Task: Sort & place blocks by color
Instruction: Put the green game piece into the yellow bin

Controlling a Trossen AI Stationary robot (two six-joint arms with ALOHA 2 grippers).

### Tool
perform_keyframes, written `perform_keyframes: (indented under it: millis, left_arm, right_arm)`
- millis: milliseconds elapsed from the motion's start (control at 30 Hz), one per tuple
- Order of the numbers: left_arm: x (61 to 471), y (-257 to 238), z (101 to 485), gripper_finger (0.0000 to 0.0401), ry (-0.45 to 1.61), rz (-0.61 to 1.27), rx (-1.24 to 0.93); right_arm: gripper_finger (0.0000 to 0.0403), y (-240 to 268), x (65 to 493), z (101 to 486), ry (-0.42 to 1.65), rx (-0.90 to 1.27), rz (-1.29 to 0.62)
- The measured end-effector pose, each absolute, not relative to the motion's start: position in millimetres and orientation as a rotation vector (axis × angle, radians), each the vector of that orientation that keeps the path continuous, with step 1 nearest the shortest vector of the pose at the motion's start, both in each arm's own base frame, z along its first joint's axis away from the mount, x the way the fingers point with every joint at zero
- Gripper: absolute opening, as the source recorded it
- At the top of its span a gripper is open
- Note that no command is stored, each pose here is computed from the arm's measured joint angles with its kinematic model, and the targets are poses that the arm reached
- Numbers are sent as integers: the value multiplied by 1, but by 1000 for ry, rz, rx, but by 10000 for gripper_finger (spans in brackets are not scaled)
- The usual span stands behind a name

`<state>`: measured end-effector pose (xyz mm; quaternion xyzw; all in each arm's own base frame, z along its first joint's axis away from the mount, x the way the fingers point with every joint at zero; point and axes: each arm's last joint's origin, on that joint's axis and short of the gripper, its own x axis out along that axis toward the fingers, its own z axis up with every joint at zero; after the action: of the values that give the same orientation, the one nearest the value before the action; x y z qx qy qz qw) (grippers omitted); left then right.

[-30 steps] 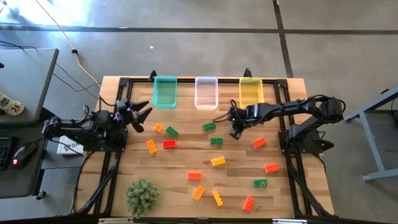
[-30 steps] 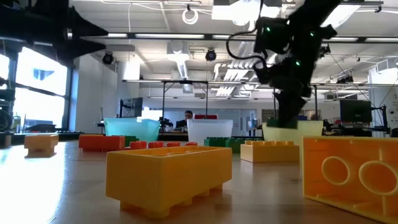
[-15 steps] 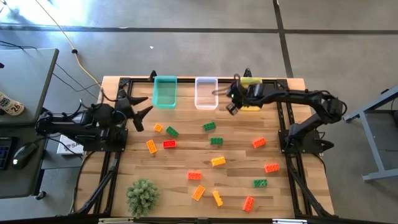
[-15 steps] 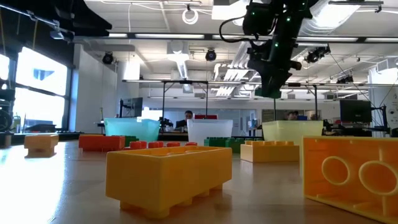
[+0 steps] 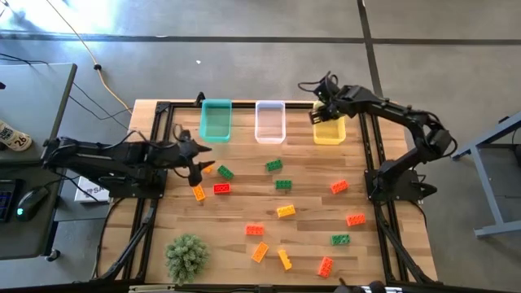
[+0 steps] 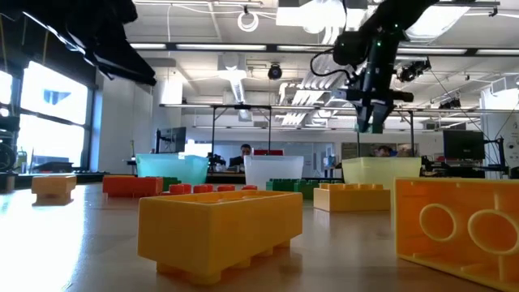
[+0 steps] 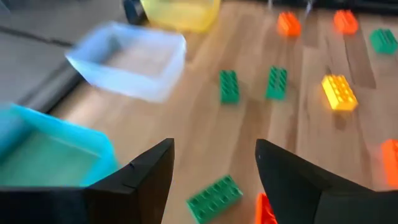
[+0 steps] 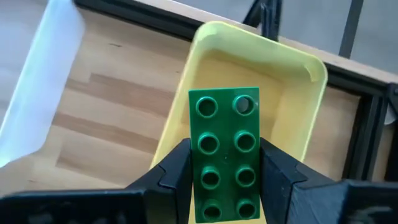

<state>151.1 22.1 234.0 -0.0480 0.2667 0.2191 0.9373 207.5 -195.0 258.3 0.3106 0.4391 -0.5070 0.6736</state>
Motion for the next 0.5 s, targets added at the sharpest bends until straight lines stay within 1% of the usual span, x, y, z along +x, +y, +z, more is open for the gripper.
perform_keyframes:
  millis: [133,300,400,500]
  left_arm:
    - [162,21,223,213,617,408,-179]
    - [173,19,208,213,718,330,-256]
    - [179,17,200,213,780,281,-305]
    - [185,17,200,213,859,271,-321]
  right_arm:
    - [114,-206,197,257,988,778,-1085]
    - [137,-216,184,257,992,830,-1060]
    - [139,-220,180,257,994,834,-1039]
    - [139,-222,177,256,1005,819,-1033]
